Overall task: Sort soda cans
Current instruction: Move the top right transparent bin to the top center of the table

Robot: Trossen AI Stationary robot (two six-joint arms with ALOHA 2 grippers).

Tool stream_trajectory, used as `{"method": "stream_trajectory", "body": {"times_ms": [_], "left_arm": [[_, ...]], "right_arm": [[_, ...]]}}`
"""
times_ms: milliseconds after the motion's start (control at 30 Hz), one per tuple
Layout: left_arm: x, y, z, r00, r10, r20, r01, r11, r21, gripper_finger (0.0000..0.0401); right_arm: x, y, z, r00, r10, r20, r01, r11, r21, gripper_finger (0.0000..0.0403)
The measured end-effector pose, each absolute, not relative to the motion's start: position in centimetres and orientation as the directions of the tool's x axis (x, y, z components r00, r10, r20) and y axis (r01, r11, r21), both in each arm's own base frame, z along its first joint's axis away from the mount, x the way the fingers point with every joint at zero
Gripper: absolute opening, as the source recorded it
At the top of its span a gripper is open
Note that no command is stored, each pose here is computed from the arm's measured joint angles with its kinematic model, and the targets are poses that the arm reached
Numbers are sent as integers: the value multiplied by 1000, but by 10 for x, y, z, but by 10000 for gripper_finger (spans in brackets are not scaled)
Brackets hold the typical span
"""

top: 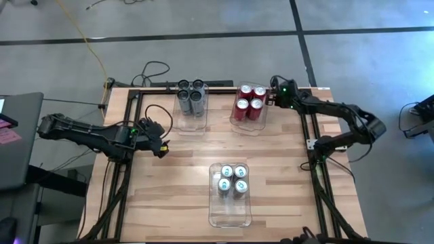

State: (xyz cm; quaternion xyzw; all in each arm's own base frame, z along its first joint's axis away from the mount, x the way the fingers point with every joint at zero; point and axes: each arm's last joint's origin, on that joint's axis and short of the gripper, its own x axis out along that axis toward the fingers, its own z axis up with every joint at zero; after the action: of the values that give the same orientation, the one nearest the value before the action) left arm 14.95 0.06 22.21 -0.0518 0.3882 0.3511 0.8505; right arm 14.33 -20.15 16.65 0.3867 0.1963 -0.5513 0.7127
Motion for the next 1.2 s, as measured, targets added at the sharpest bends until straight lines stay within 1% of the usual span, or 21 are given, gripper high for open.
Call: {"method": "stream_trajectory", "body": {"times_ms": [100, 267, 333, 567, 800, 1200], "left_arm": [[149, 0, 222, 452, 557, -697, -642, 745, 178, 371], [149, -4, 222, 468, 543, -697, -627, 760, 172, 371], [149, -6, 222, 474, 538, -697, -620, 766, 170, 371], [148, -11, 221, 484, 522, -702, -615, 774, 152, 371], [148, -12, 221, 486, 519, -703, -614, 775, 148, 371], [148, -12, 222, 487, 524, -699, -624, 768, 141, 371]], "right_arm": [[147, -204, 165, 363, -626, -691, 918, 112, 381, 1], [151, -205, 154, 350, -597, -722, 925, 99, 366, 1], [154, -206, 151, 361, -600, -714, 922, 111, 372, 1], [167, -208, 148, 444, -592, -673, 893, 226, 390, 1], [169, -209, 149, 466, -595, -655, 883, 269, 385, 1], [181, -208, 159, 608, -575, -547, 792, 402, 459, 0]]}}
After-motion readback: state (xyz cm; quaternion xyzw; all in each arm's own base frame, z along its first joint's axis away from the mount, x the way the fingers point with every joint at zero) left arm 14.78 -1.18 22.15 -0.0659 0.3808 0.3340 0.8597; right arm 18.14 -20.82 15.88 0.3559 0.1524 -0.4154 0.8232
